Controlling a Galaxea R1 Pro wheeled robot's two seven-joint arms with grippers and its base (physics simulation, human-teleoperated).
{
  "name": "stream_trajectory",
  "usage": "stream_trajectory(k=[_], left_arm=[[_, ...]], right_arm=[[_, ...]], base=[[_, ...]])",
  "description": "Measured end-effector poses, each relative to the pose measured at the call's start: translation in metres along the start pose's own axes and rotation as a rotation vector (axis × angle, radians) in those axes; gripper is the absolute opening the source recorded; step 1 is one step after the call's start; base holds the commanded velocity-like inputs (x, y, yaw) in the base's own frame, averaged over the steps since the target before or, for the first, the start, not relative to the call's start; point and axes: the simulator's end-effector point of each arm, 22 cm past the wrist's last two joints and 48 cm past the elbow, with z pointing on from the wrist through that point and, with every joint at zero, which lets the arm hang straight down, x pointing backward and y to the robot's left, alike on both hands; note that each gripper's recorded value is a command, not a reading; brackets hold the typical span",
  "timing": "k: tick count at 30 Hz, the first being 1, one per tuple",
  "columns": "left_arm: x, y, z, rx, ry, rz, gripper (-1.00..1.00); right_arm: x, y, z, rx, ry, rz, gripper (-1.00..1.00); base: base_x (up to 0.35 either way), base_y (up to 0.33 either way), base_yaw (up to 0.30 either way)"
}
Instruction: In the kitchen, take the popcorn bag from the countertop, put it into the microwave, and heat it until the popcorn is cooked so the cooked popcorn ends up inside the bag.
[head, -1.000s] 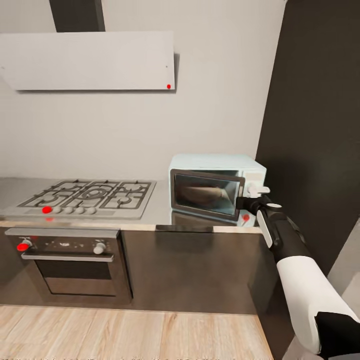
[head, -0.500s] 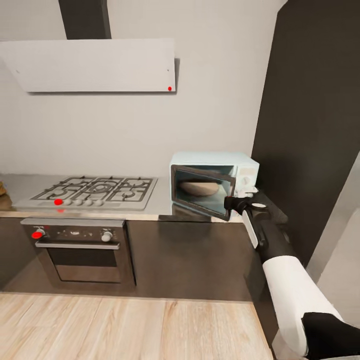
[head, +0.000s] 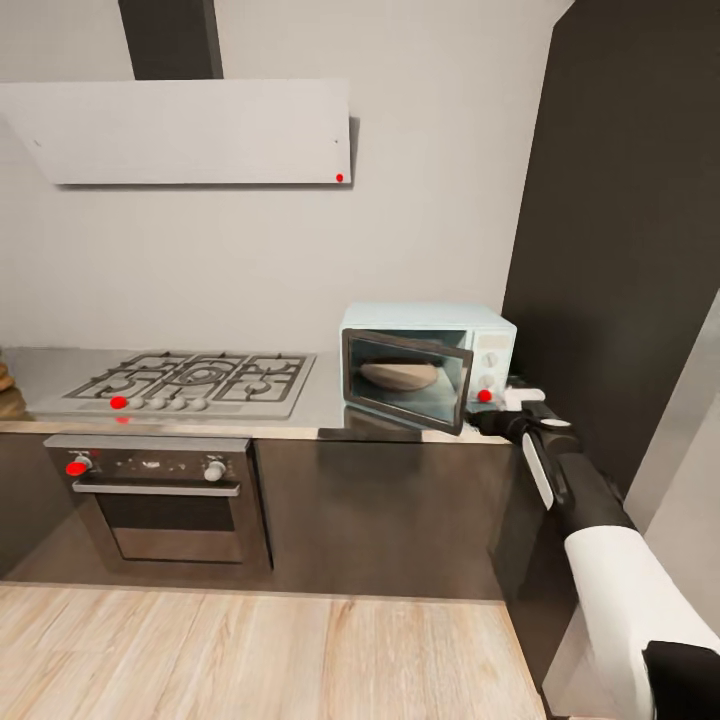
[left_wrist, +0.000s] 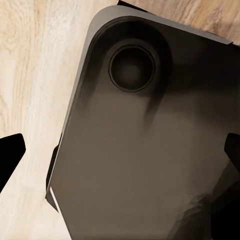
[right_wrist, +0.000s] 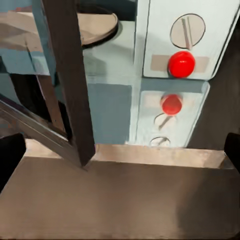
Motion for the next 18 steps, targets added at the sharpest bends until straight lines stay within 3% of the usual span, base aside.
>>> stream_trajectory(k=[1,5,6,18], left_arm=[[0.000,0.000,0.000,0.000,0.000,0.000,1.00],[0.000,0.000,0.000,0.000,0.000,0.000,1.00],[0.000,0.001,0.000,-0.001,-0.001,-0.003,1.00],[0.000,0.000,0.000,0.001,0.001,0.005,1.00]], right_arm=[[0.002,-0.010,-0.001,0.012,0.002,-0.006,1.00],[-0.007,-0.084,-0.016,0.115,-0.015,-0.046,1.00],[-0.011,-0.091,-0.019,0.125,-0.025,-0.043,1.00],[-0.016,-0.084,-0.020,0.118,-0.041,-0.035,1.00]], base=[[0.000,0.000,0.000],[0.000,0.000,0.000],[0.005,0.000,0.000],[0.272,0.000,0.000]])
